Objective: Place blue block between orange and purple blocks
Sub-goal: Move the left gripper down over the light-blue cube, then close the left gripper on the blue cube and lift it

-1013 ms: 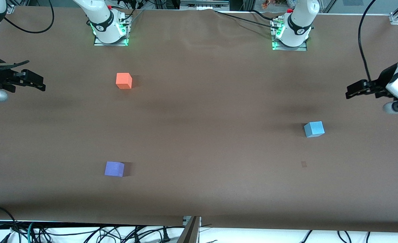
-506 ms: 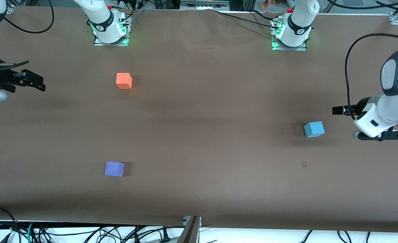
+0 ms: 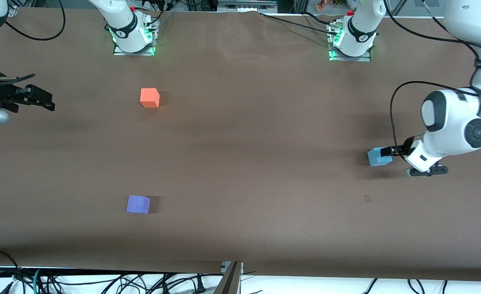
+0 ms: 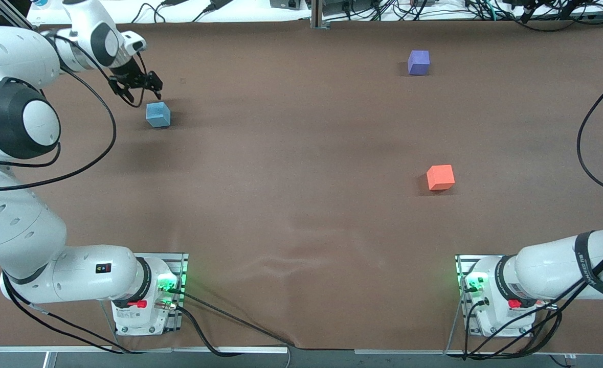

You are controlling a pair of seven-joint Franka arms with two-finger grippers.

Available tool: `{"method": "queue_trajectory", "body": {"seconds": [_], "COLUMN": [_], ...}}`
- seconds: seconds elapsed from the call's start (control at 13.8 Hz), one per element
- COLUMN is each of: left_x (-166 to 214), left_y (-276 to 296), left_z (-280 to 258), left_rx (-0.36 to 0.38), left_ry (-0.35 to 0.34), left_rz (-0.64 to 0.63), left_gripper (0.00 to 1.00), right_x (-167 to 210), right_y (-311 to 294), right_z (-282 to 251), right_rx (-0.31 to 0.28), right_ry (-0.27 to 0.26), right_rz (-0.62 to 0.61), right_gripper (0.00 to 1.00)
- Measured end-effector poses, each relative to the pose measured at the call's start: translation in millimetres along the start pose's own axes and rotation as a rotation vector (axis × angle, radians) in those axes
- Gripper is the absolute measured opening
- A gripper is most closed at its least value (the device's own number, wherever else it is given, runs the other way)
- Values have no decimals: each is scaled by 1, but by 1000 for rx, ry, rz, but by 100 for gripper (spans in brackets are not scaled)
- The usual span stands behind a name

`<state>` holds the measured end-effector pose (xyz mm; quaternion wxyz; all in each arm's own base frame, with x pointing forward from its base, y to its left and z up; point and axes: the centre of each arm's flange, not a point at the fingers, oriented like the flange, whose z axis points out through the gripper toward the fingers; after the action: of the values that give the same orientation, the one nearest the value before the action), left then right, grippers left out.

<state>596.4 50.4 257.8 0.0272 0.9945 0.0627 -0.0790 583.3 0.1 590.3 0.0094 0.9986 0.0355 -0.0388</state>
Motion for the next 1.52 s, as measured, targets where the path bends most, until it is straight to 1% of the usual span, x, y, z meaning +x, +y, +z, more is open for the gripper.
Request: {"method": "queue_trajectory", "body": {"seconds": [0.29,0.58,0.94,1.01,1.16,1.23,1.37,1.52], "left_x": [0,1,3,4,4,4,5,5], "left_y": [7,5,4,4,4,4,4,6], "left_z": [16,42,52,53,54,52,52,49], "left_rx": [-8,-5,-3,-3,-1,-1,-1,-3], "left_ry": [39,48,61,63,63,66,66,57], "left_rz": [4,0,3,21,58,64,72,82], "left_gripper": [100,100,100,93,69,60,58,54], "right_x": [0,2,5,7,14,18,22,23], "right_y": [0,0,0,0,-4,-6,-9,-9], "right_z": [0,3,9,13,25,32,40,41], "right_rx": [0,0,2,2,4,5,5,5], "right_ry": [0,-4,-14,-19,-39,-48,-56,-59], "right_rz": [0,0,-1,-2,-8,-13,-18,-18], "right_gripper": [100,100,100,100,100,100,100,100]}}
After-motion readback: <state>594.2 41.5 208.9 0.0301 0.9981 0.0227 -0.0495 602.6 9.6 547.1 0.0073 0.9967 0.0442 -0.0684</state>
